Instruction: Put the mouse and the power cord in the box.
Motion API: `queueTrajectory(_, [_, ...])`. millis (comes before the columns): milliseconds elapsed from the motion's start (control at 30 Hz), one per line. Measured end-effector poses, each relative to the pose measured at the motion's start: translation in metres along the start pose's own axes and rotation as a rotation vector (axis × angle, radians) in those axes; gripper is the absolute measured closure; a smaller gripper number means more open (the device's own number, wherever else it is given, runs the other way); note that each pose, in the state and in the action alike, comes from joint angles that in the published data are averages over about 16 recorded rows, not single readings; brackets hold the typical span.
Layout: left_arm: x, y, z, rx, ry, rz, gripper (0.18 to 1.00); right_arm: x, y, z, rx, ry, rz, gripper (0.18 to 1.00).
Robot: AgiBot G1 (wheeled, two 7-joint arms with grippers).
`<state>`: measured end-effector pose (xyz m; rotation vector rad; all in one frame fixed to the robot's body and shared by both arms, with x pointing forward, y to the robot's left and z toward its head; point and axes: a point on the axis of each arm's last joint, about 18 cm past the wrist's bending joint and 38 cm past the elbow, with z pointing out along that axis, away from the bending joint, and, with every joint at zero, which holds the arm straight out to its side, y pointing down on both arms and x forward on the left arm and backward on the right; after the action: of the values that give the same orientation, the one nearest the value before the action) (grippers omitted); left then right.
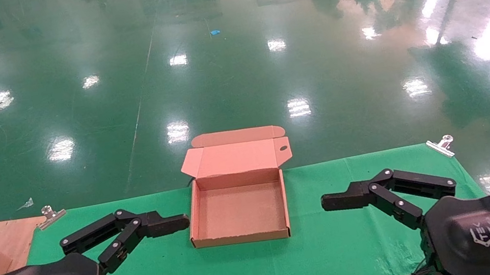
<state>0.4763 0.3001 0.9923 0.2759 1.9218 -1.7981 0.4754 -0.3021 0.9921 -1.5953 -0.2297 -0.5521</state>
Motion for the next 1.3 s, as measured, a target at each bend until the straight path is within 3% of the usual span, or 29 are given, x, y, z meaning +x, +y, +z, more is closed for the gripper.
queueTrajectory(1033, [0.0,0.0,0.0,-0.002,0.0,0.001,0.184,0.0,0.0,0.0,-0.005,0.0,-0.005,0.178])
queueTrajectory(1300, [-0.006,0.016,0.002,-0.111,0.0,0.008,0.184,0.005,0.016,0.002,-0.154,-0.006,-0.089,0.178])
